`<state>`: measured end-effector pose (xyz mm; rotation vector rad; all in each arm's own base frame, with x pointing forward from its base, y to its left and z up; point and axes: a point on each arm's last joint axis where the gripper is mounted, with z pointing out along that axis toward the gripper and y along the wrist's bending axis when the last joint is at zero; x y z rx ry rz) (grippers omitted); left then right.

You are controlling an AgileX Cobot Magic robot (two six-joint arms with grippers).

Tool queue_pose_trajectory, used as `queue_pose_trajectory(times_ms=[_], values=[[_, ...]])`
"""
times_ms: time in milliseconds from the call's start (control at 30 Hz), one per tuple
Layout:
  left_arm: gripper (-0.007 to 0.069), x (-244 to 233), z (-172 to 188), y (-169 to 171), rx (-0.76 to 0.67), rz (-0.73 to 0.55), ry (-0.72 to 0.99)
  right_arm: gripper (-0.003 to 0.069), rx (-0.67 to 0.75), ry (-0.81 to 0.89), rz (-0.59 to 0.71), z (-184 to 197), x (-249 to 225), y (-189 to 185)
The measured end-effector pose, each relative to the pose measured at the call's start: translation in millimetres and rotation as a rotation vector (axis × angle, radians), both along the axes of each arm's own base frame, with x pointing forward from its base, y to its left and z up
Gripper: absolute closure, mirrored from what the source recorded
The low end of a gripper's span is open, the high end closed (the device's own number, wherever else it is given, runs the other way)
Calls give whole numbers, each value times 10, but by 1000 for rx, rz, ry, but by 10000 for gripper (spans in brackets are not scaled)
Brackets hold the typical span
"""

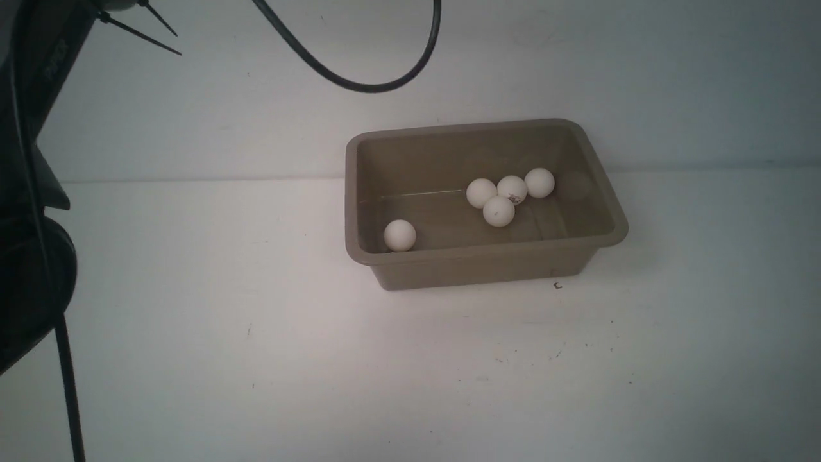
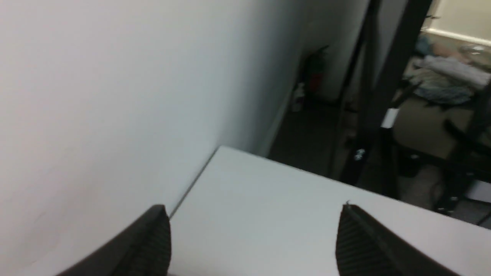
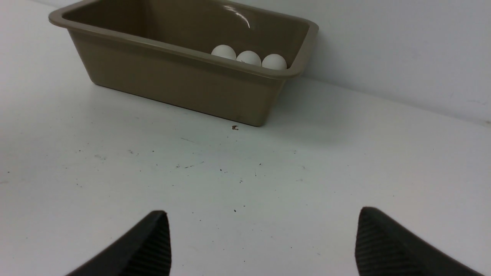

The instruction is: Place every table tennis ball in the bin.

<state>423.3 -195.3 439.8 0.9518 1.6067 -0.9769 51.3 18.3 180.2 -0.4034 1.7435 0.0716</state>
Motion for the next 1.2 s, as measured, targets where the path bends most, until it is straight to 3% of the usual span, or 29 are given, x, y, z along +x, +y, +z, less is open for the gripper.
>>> queue_pose_trajectory(times_ms=[200,433,633,867,1000,1200], values=[[105,-315,352,226,117,222,-16,71,0,0,0,0,0,0],[105,-760,356,571,243,452,-16,71,0,0,0,0,0,0],[105,-1208,-190,829,327,575,46,71,0,0,0,0,0,0],[105,-1833,-822,1106,328,684,43,71,0,0,0,0,0,0],[105,-2191,-1169,1281,282,780,-15,71,0,0,0,0,0,0],[105,-2718,-1555,1639,101,994,-25,71,0,0,0,0,0,0]])
